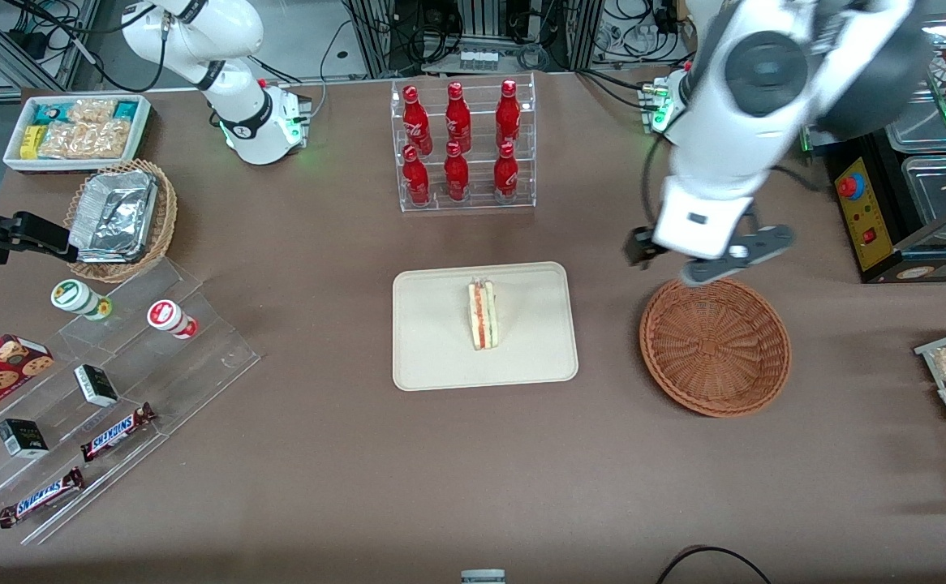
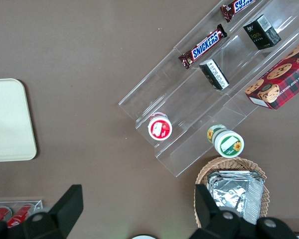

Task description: Place sandwich from basket to tray

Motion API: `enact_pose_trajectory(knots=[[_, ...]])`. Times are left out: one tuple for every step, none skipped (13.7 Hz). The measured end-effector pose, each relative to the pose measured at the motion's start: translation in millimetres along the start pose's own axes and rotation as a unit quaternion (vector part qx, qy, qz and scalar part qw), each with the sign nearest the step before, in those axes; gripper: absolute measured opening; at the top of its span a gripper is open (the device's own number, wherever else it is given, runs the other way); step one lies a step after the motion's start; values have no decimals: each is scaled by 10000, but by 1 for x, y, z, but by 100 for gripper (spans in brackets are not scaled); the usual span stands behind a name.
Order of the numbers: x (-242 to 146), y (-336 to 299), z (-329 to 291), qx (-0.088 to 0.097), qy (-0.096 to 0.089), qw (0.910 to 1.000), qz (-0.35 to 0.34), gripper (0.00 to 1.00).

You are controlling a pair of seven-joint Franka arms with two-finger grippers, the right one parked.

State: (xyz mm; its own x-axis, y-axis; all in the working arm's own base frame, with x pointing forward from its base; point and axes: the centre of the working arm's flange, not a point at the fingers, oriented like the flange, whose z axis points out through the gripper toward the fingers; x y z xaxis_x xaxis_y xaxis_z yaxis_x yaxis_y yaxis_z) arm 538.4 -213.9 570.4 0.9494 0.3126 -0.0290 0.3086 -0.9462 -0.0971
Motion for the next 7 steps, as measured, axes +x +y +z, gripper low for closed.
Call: enact_pose_trajectory(knots=[[12, -31, -8, -64, -94, 9998, 159, 100], [21, -58, -15, -142, -168, 9993, 303, 100], [27, -82, -21, -215, -217, 9985, 449, 100], [32, -101, -25, -270, -244, 9976, 586, 100], [34, -114, -27, -299, -278, 9967, 696, 100], [36, -123, -28, -317, -305, 9959, 784, 100], [37, -130, -29, -332, -329, 9949, 890, 100]])
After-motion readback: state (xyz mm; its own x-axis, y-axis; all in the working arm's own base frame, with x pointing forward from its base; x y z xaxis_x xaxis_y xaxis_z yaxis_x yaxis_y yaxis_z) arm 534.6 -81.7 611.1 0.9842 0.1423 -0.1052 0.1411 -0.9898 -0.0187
